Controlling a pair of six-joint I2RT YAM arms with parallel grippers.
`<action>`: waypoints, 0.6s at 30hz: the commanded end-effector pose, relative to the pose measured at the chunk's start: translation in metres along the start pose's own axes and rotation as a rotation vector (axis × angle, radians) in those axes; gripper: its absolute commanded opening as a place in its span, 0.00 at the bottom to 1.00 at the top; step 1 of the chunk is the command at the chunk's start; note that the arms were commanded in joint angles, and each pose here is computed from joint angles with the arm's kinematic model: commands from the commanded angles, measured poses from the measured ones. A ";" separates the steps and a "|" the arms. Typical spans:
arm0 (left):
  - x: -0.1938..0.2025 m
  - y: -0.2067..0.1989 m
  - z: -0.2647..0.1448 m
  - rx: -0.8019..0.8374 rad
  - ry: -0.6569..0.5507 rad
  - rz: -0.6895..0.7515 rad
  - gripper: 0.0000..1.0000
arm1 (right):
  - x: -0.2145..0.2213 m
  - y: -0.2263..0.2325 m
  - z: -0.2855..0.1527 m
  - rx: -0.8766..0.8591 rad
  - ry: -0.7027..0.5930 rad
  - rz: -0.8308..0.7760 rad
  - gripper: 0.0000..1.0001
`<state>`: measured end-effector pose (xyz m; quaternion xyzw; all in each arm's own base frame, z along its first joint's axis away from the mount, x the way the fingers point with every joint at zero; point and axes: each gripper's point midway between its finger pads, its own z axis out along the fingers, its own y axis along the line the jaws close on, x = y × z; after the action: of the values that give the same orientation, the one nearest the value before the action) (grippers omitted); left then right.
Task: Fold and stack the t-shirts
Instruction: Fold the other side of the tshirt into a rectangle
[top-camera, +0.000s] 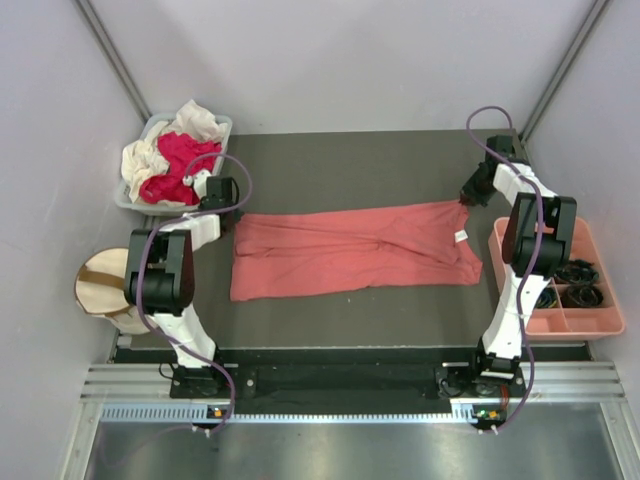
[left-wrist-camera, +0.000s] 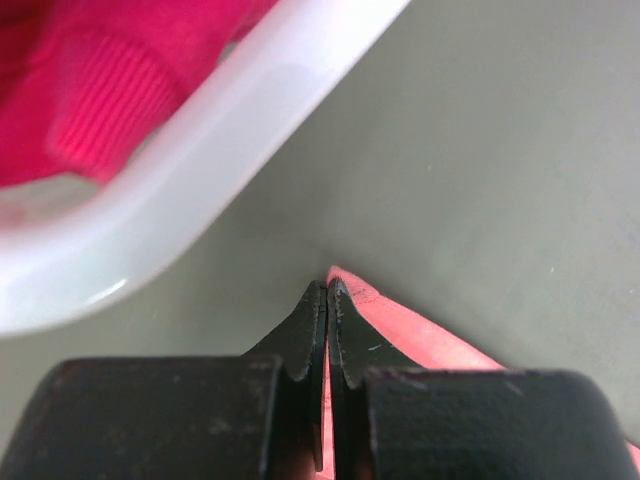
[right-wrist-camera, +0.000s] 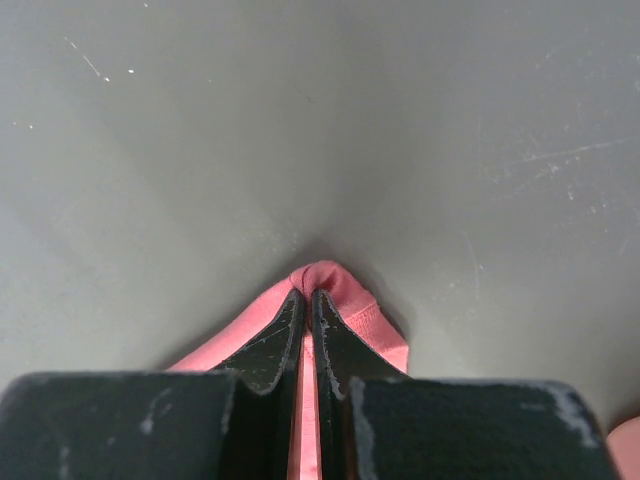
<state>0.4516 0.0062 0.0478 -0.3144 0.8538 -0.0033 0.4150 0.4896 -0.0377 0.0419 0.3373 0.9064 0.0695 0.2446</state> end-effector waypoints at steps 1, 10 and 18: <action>-0.035 -0.006 0.008 0.002 -0.091 -0.017 0.00 | -0.048 0.004 -0.006 -0.028 -0.131 0.010 0.00; -0.031 -0.002 0.012 -0.018 -0.081 -0.007 0.00 | -0.068 0.014 -0.013 -0.055 -0.184 0.005 0.00; -0.027 0.004 0.016 -0.053 -0.074 -0.005 0.14 | -0.077 0.016 -0.007 -0.062 -0.192 0.001 0.00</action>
<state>0.4622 0.0050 0.0453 -0.3111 0.8550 -0.0048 0.4150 0.5195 -0.0408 0.0629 0.3278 0.8974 0.0840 0.2833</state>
